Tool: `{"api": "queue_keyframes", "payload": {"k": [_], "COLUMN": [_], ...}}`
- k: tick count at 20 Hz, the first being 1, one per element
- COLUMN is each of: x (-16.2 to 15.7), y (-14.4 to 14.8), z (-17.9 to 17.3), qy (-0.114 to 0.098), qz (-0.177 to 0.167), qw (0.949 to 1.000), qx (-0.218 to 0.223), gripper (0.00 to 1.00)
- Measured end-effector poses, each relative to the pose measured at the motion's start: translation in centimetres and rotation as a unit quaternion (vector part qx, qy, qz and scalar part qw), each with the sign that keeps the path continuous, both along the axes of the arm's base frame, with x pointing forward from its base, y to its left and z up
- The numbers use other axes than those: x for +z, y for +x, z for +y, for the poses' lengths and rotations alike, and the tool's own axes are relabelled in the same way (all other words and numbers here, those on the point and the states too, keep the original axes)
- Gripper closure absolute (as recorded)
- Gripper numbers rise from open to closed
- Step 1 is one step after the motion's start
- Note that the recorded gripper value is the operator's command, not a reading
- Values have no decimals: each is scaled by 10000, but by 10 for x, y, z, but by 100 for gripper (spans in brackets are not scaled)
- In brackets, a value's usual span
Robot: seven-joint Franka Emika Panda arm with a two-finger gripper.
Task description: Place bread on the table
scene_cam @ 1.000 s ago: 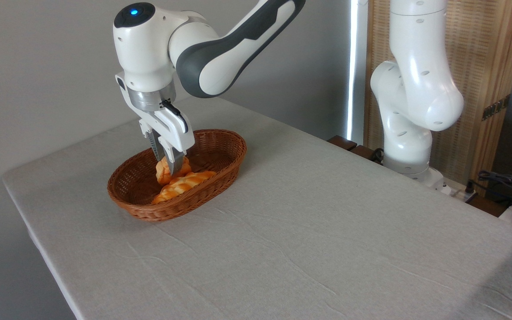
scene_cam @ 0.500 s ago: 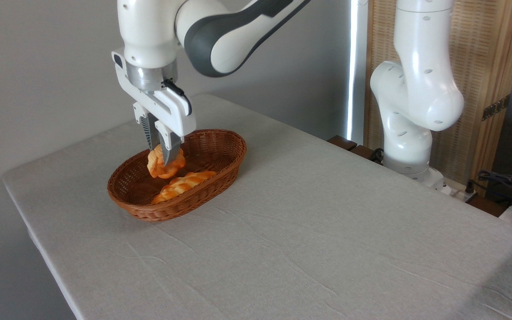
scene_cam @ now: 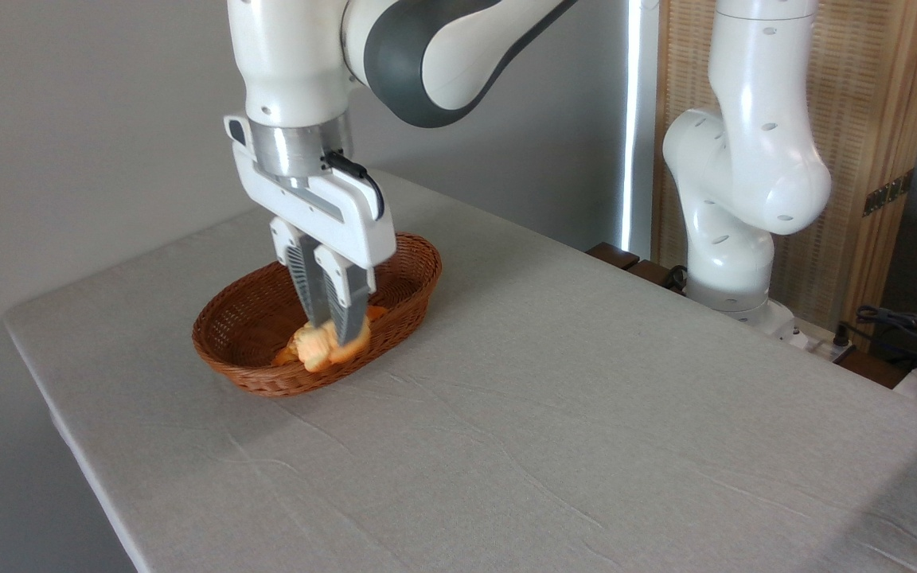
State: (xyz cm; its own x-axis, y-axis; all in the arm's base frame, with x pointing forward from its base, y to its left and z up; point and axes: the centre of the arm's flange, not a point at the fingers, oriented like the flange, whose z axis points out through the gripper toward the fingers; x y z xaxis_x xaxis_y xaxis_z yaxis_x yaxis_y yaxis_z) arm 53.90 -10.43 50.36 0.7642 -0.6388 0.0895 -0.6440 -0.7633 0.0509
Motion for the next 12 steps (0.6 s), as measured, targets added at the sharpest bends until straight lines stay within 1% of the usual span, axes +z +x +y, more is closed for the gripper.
{"api": "queue_keyframes", "payload": {"k": [1, 3, 7, 9, 12], "x": [-4, -11, -19, -19, -15], "y": [0, 1, 3, 3, 3], "z": [7, 21, 28, 27, 30], "qy": [111, 191, 216, 218, 209], "qz": [69, 158, 226, 230, 193], "qw": [9999, 9997, 9995, 9995, 9996], "qx": [-15, 14, 33, 31, 56], "gripper": [40, 38, 35, 31, 22]}}
